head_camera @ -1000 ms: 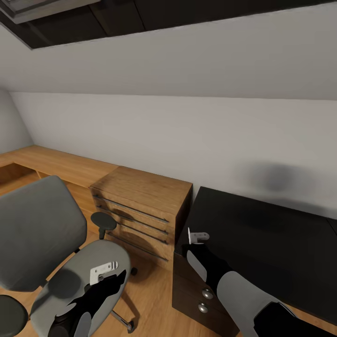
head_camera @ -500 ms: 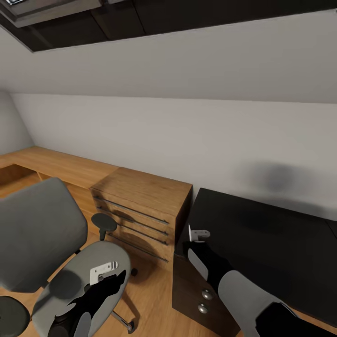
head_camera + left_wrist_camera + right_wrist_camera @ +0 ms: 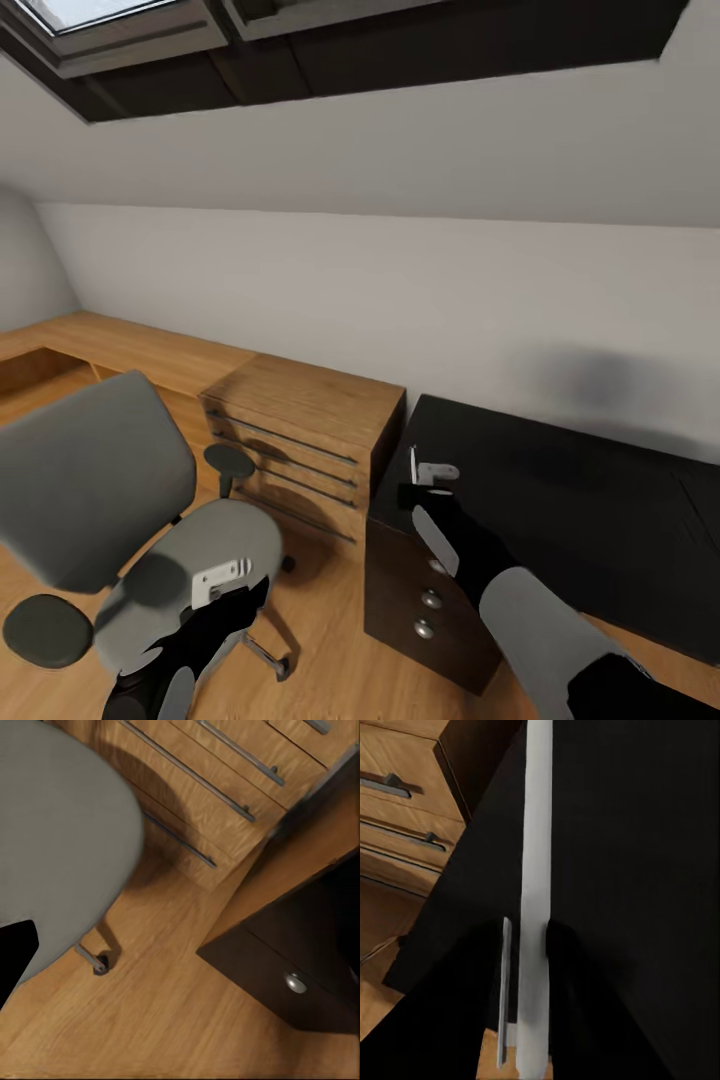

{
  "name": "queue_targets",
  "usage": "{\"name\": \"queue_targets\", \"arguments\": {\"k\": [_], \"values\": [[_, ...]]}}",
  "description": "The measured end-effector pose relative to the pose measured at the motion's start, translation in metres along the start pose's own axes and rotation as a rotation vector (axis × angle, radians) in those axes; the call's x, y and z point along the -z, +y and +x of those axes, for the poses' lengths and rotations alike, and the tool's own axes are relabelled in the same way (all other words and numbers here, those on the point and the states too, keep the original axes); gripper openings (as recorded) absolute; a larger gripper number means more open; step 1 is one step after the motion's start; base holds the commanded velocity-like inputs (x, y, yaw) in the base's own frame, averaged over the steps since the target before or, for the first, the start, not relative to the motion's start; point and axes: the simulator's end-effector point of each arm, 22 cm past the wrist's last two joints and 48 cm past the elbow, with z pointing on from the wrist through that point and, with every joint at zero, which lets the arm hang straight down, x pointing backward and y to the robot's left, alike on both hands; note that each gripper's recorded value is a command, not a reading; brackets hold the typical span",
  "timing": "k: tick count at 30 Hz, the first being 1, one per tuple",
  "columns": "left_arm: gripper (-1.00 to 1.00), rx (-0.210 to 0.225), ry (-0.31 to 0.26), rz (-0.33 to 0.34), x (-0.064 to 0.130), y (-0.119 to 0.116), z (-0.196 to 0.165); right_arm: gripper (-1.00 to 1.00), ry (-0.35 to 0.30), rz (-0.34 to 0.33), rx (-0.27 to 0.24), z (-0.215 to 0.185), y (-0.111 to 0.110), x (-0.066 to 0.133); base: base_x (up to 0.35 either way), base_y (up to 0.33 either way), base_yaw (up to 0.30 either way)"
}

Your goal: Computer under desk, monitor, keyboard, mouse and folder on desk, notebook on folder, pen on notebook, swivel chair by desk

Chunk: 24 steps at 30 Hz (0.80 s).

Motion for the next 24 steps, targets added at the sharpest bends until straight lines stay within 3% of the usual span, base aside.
{"name": "queue_targets", "arguments": {"k": [5,12,20,24], "values": [[1.00,-0.002,0.003,0.000,0.005,-0.002,-0.003,-1.00,-0.046,0.002,-0.057,-0.034,-0.014,0.011,-0.335,-0.117,0.000],[1.00,-0.013,0.015,0.011,0.010,-0.011,-0.003,-1.00,-0.087,0.017,-0.092,-0.068,-0.042,0.027,-0.279,-0.158,-0.001],[1.00,-0.060,0.059,0.070,0.011,-0.044,0.016,-1.00,-0.086,0.034,-0.160,-0.087,-0.073,0.041,-0.060,-0.040,-0.152],[1.00,-0.070,0.076,0.074,0.010,-0.047,0.025,-1.00,-0.077,0.046,-0.186,-0.088,-0.087,0.043,-0.008,-0.005,-0.247]]}}
